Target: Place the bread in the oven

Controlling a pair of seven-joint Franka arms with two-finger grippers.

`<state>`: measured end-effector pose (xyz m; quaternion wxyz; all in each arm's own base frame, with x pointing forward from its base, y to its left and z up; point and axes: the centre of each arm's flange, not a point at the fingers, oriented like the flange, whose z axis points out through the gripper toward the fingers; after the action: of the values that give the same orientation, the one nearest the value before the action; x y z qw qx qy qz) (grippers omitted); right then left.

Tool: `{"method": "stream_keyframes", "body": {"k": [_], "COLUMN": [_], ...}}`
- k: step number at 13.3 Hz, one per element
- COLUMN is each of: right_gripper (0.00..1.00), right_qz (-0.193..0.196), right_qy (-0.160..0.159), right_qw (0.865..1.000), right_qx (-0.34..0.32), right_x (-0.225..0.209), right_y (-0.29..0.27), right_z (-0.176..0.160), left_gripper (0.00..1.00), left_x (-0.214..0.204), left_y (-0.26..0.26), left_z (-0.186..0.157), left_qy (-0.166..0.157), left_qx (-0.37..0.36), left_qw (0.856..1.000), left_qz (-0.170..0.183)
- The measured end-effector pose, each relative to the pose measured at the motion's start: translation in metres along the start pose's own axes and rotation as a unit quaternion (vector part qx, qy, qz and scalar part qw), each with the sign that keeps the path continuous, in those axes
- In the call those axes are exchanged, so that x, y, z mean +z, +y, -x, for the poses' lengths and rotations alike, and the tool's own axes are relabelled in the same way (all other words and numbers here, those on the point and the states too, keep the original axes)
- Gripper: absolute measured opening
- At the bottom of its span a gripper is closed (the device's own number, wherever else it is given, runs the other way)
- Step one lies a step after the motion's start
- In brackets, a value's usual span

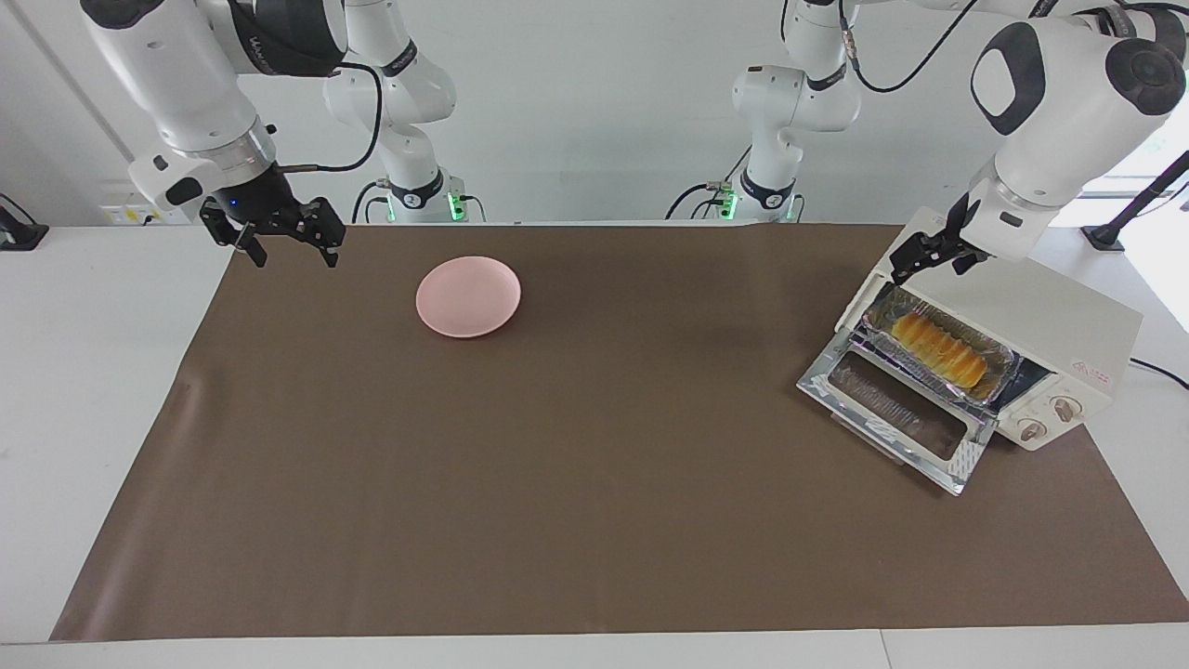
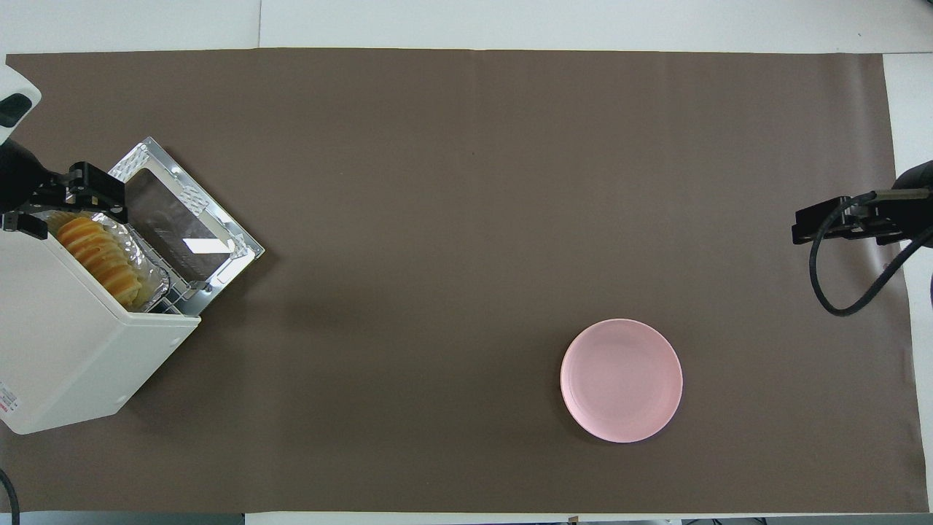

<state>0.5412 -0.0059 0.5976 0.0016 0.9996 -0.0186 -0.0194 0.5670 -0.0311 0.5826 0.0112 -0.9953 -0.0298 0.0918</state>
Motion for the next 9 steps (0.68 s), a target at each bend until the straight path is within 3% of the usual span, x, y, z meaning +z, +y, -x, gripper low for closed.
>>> {"method": "stream_keyframes", "body": {"k": [9], "right_gripper": [1.0], "right_qz": [0.0], "right_qy": [0.0], "right_qw": [1.0], "right_qx": [0.0], "right_x": [0.0], "right_y": [0.0], "right_z": [0.0], "left_gripper": [1.0], "left_x": [-0.009], "left_y": [0.016], "left_z": [0.015], "left_qy": [-0.007], "left_qx": [0.025], "left_qw": [1.0], "left_qz": [0.01]}}
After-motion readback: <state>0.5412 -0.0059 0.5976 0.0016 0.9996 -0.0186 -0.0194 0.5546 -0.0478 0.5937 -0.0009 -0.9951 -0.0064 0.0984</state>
